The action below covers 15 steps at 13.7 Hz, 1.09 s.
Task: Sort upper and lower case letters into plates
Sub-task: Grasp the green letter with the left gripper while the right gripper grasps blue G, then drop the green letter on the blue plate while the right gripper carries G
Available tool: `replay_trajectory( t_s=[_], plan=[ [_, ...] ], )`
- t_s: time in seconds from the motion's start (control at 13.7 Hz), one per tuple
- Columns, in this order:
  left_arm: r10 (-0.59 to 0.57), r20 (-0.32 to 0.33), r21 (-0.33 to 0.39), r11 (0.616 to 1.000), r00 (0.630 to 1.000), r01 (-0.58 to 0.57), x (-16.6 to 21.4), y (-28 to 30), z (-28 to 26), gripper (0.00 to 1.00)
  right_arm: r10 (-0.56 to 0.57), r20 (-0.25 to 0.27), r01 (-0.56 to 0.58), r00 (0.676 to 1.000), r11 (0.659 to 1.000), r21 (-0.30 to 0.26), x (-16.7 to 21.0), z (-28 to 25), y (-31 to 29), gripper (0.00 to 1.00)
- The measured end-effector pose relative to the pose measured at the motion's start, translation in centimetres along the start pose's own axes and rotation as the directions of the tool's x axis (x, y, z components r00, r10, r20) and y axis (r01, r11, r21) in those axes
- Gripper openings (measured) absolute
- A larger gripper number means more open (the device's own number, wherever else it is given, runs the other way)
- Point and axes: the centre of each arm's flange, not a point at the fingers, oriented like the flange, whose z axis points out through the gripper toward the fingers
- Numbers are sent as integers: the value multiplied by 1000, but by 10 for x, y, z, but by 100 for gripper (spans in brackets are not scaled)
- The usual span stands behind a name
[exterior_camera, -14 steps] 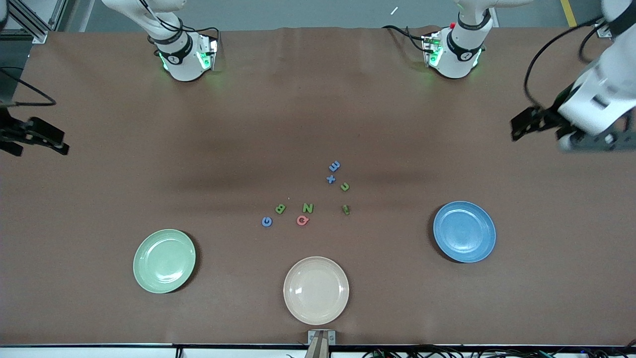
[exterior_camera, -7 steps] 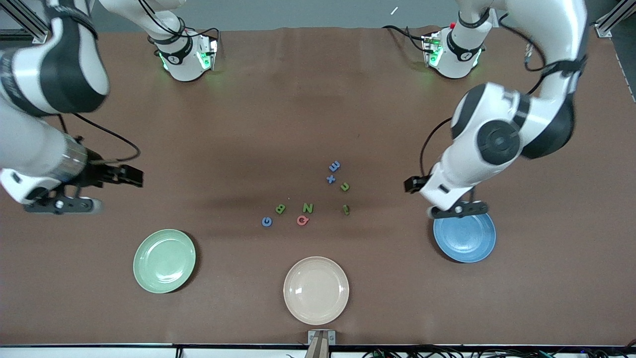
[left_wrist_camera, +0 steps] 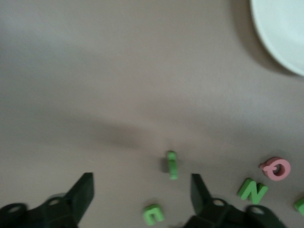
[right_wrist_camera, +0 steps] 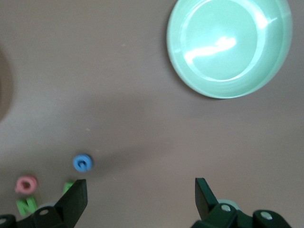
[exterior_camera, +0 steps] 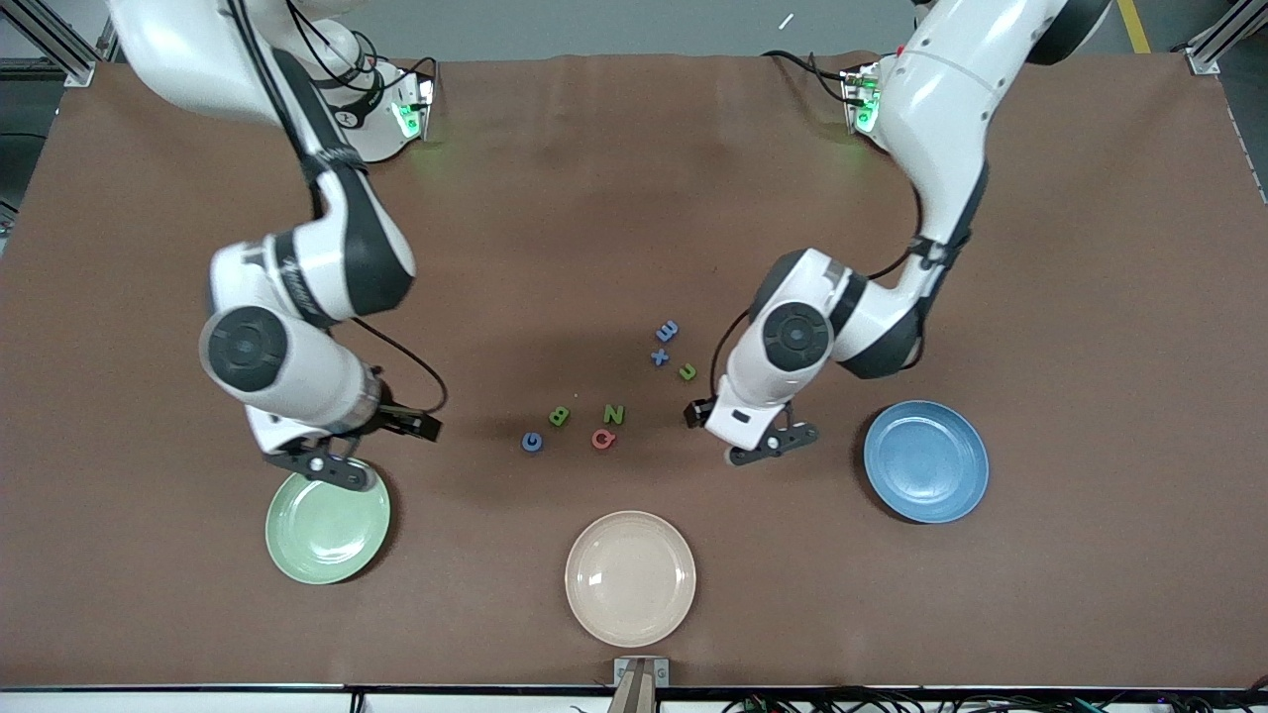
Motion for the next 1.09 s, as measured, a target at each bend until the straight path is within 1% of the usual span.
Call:
replay_trajectory(
  t_s=[0.07, 0.15, 0.22, 0.29, 0.36, 0.44, 0.51, 0.58, 0.66, 0.73, 0.8, 0.95, 1.02, 1.09],
  plan=[
    [-29, 9, 8, 1000, 1000, 29, -8, 5, 15, 84, 30, -16, -30, 999, 999, 12, -5, 26, -18, 100],
    [-54, 15, 15, 998, 998, 53, -13, 7, 26, 79, 60, -32, -59, 998, 998, 28, -11, 51, -36, 100],
    [-69, 17, 16, 998, 997, 69, -15, 10, 33, 70, 87, -48, -84, 995, 995, 46, -18, 74, -51, 100],
    [-79, 17, 13, 997, 997, 79, -16, 12, 39, 64, 108, -59, -105, 992, 993, 62, -23, 95, -62, 100],
    [-89, 15, 8, 996, 996, 89, -17, 14, 43, 62, 123, -63, -119, 990, 991, 70, -27, 114, -70, 100],
    [-94, 13, 3, 996, 996, 94, -18, 15, 48, 56, 136, -63, -131, 989, 989, 72, -32, 131, -75, 100],
    [-98, 11, -2, 995, 995, 98, -17, 16, 52, 56, 145, -60, -141, 988, 987, 71, -36, 145, -80, 100],
    [-100, 8, -9, 995, 995, 100, -16, 16, 55, 50, 152, -57, -148, 987, 987, 68, -40, 156, -83, 100],
    [-102, 4, -16, 995, 995, 102, -16, 16, 58, 50, 154, -52, -151, 987, 987, 62, -43, 165, -85, 100],
    [-103, 3, -21, 994, 995, 103, -15, 16, 62, 46, 155, -48, -152, 987, 987, 56, -47, 171, -87, 100],
    [-103, 2, -23, 994, 995, 103, -15, 15, 66, 34, 156, -45, -153, 987, 987, 53, -50, 175, -89, 100],
    [-101, -6, -26, 995, 995, 101, -13, 15, 67, 14, 158, -41, -156, 987, 987, 48, -55, 178, -93, 99],
    [-97, -16, -26, 995, 995, 96, -10, 15, 64, 10, 156, -40, -154, 987, 987, 46, -58, 178, -95, 98],
    [-89, -36, -26, 996, 995, 88, -5, 14, 60, 10, 153, -38, -152, 987, 987, 43, -60, 178, -97, 98]
  ],
)
